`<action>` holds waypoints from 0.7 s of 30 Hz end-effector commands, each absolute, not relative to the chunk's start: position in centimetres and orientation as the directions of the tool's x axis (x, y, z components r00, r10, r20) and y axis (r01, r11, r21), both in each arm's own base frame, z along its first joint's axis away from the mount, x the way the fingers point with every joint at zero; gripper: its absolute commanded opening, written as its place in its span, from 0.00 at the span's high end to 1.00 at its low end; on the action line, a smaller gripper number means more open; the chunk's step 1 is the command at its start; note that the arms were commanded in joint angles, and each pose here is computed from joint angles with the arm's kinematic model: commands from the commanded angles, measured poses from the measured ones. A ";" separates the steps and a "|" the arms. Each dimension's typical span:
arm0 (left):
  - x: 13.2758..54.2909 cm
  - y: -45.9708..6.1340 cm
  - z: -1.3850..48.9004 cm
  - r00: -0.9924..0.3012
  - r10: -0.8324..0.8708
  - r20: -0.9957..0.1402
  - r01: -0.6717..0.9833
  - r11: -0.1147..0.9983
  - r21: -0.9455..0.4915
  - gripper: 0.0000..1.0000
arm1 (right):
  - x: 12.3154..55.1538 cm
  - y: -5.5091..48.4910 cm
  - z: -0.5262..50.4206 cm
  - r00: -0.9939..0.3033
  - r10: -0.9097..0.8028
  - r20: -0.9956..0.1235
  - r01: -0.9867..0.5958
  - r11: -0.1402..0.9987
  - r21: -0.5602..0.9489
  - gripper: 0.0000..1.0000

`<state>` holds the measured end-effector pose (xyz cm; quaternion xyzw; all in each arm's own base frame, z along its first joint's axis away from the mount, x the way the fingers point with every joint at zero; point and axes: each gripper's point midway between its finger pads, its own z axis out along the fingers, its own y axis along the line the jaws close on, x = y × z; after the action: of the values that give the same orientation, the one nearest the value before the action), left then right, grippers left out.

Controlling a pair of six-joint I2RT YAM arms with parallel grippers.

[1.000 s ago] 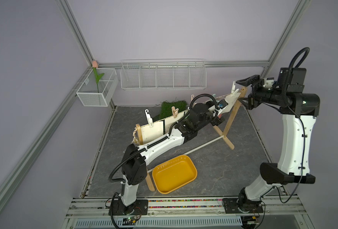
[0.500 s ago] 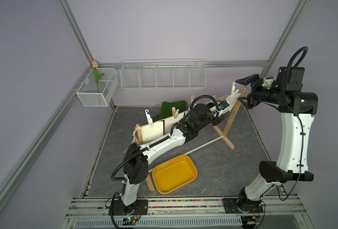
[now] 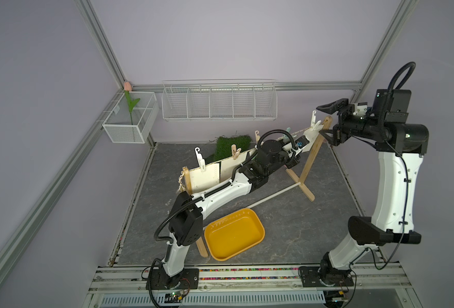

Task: Remove the postcards from the strings
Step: Pinch the postcard on the clothesline.

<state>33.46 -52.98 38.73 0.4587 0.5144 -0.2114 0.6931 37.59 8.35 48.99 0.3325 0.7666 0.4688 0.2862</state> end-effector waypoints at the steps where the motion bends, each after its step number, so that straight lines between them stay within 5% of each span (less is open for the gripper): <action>1: 34.0 -52.8 39.9 0.422 0.181 -0.888 0.734 0.506 0.452 0.85 | 37.7 8.4 48.8 -0.629 0.765 -0.138 0.233 0.355 0.906 0.10; 6: 34.6 -52.6 39.8 0.467 0.218 -0.857 0.687 0.521 0.506 0.93 | 37.5 8.6 48.8 -0.639 0.757 -0.135 0.230 0.356 0.906 0.09; 18: 35.9 -51.7 40.4 0.519 0.248 -0.818 0.632 0.533 0.562 0.94 | 36.3 8.5 47.5 -0.662 0.735 -0.151 0.253 0.408 0.877 0.00; 21: 36.1 -51.7 40.4 0.519 0.250 -0.817 0.629 0.536 0.563 0.94 | 36.3 8.5 47.3 -0.666 0.730 -0.154 0.255 0.416 0.873 0.07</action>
<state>35.66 -51.46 39.63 0.4661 0.4891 -0.1392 0.7240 36.67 8.42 47.55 0.3154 0.7913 0.4466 0.2737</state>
